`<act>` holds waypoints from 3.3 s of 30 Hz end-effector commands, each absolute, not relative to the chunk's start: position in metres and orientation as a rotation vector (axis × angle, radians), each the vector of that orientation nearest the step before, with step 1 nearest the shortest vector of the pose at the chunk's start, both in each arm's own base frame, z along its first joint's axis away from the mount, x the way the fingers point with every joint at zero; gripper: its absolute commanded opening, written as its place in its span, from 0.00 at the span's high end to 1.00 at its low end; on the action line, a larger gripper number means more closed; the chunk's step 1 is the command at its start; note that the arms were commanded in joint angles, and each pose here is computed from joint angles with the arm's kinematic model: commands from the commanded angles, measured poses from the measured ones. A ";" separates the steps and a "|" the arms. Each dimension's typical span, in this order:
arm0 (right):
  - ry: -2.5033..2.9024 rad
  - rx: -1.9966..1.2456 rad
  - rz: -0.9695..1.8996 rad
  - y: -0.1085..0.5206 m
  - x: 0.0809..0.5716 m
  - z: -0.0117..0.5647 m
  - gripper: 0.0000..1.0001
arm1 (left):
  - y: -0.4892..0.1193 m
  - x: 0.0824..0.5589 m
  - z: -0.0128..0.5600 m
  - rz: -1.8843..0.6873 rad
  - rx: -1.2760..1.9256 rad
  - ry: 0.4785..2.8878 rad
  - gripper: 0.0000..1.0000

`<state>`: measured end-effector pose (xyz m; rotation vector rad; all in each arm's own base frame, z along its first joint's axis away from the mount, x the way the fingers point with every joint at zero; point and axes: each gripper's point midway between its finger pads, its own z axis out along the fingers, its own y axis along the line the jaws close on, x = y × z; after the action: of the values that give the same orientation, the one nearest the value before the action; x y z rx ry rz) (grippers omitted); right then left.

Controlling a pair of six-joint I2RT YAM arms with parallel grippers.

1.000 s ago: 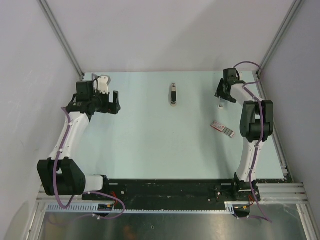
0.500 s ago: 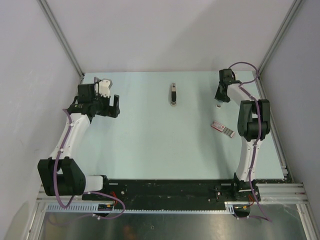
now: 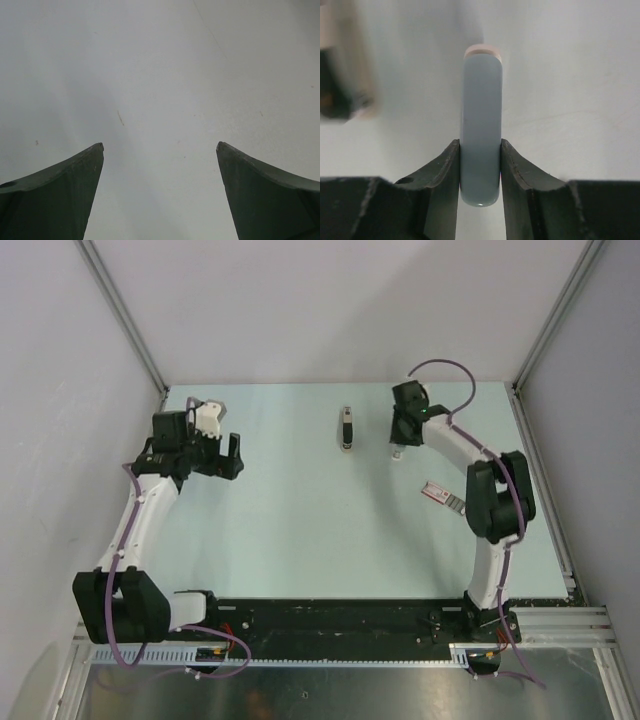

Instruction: Unload the staples from the stapler

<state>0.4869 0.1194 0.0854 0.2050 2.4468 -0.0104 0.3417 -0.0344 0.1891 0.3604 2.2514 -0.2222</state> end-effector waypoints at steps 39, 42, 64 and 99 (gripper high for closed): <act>2.168 -0.246 0.990 0.476 0.269 0.214 1.00 | -0.086 0.267 0.116 -0.652 1.038 1.944 0.32; 2.174 -0.248 1.016 0.480 0.265 0.213 1.00 | -0.083 0.272 0.122 -0.676 1.016 1.916 0.41; 2.188 -0.268 1.087 0.490 0.247 0.210 1.00 | -0.081 0.260 0.113 -0.650 1.070 1.864 0.56; 2.029 -0.914 0.768 0.499 0.156 0.138 1.00 | -0.017 0.320 0.132 0.028 1.202 1.762 0.95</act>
<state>0.2046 0.4908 0.1528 -0.6697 2.0801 0.7685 0.2746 -0.0352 0.0886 1.2364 1.9485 -0.2614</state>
